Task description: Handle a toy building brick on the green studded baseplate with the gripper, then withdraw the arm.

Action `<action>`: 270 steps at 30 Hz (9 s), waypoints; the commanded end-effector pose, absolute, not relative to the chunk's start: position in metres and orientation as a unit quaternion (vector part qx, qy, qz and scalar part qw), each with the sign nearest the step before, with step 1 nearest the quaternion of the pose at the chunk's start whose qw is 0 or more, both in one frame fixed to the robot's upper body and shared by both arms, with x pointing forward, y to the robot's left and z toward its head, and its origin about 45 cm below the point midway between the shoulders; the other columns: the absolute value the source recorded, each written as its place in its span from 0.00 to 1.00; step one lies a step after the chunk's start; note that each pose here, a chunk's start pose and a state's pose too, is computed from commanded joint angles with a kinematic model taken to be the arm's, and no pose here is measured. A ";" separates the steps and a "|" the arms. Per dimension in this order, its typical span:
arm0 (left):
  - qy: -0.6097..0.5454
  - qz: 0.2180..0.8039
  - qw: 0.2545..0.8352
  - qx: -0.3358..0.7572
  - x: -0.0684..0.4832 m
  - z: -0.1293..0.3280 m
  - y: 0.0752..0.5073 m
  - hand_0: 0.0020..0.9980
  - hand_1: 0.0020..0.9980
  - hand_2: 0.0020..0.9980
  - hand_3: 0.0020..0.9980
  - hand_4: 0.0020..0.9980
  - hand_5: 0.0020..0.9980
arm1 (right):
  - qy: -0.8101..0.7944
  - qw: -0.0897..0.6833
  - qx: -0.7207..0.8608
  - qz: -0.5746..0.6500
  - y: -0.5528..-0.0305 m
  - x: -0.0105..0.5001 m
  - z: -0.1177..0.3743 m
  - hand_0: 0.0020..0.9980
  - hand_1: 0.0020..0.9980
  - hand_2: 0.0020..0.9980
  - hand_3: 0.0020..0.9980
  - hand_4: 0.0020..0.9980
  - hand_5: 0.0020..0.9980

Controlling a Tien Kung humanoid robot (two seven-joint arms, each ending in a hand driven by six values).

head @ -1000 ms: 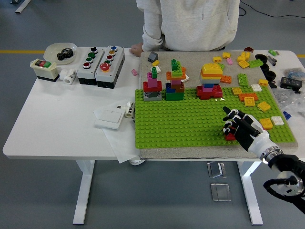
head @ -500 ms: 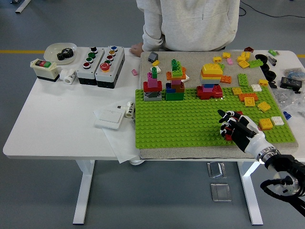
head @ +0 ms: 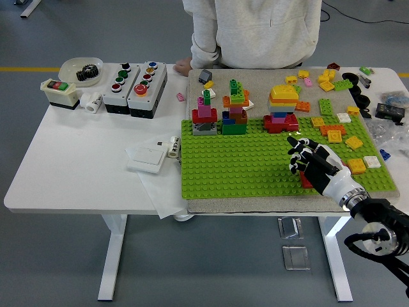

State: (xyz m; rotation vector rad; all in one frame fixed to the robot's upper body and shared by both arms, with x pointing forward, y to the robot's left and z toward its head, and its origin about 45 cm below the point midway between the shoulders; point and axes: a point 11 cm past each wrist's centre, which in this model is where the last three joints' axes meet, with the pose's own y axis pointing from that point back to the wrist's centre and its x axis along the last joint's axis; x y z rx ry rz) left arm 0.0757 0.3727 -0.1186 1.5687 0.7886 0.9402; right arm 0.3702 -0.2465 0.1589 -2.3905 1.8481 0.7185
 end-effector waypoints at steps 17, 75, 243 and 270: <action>0.334 0.393 0.547 0.660 0.072 -0.120 0.370 0.81 0.69 0.59 0.53 0.53 0.50 | 0.601 0.017 -0.763 0.239 -0.243 0.384 0.142 0.14 0.22 0.33 0.34 0.82 0.25; 0.336 0.394 0.544 0.661 0.071 -0.120 0.370 0.81 0.69 0.59 0.53 0.53 0.50 | 0.617 -0.100 -0.768 -0.139 -0.296 0.388 0.236 0.52 0.58 0.61 0.61 0.86 0.39; 0.334 0.390 0.554 0.655 0.070 -0.122 0.363 0.80 0.69 0.59 0.53 0.53 0.50 | 0.304 -0.420 -0.654 -0.551 -0.322 0.384 0.195 0.57 0.54 0.58 0.50 0.61 0.31; 0.336 0.389 0.554 0.655 0.069 -0.122 0.362 0.80 0.68 0.59 0.53 0.53 0.50 | 0.301 -0.421 -0.660 -0.545 -0.321 0.379 0.186 0.57 0.55 0.58 0.50 0.61 0.31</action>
